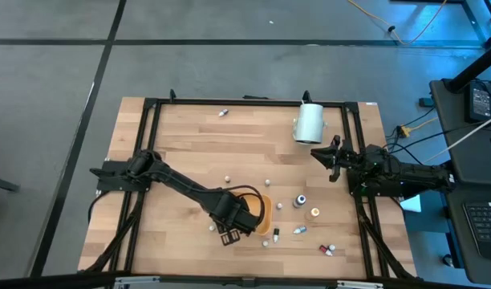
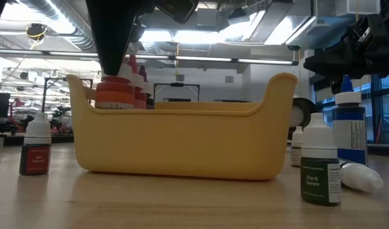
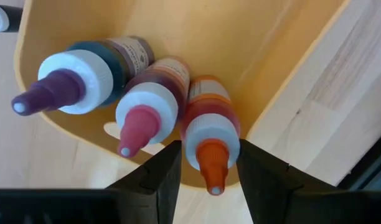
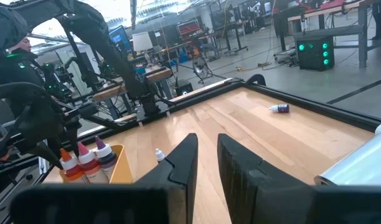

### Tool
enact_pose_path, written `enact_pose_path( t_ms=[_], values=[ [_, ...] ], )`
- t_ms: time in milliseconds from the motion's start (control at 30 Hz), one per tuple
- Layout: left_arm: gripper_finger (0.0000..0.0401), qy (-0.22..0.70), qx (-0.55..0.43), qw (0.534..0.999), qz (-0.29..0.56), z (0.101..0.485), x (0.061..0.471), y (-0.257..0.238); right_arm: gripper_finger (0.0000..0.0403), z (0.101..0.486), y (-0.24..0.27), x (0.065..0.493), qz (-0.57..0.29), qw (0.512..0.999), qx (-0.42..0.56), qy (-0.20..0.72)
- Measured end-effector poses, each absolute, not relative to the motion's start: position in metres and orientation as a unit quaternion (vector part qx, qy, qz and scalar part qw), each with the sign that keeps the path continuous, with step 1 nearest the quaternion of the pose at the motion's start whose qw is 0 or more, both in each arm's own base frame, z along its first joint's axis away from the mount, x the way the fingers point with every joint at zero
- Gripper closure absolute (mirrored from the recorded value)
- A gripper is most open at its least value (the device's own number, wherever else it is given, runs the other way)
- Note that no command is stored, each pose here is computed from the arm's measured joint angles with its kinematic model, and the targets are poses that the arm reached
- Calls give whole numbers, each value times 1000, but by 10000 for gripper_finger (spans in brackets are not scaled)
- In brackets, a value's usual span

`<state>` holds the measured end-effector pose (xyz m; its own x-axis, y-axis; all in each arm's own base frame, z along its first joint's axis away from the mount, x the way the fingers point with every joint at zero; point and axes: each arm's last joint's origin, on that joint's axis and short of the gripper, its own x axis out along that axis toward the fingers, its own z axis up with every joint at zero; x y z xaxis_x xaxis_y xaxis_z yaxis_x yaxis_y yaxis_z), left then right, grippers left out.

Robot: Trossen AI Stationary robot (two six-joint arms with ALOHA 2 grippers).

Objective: Pick & Place food coloring
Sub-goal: Put the large orange food coloring bottle in the yellow bin, then put the small pink food coloring bottle in the yellow bin

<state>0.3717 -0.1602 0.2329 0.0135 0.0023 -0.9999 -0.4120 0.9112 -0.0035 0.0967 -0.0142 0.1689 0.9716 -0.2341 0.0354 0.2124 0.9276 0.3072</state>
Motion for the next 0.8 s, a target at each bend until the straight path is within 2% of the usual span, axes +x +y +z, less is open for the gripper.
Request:
enact_pose_path(
  t_ms=[300,500,700,800],
  values=[
    [216,694,-161,688,140,233,372,-160,337,169,-14,97,-114,981,152,-36],
    [206,703,-175,677,127,235,370,-160,337,169,-14,97,-114,981,152,-36],
    [207,703,-170,677,134,261,364,-155,337,169,-14,97,-114,981,152,-36],
    [209,688,-159,695,137,283,358,-151,337,169,-14,97,-114,981,152,-36]
  ],
)
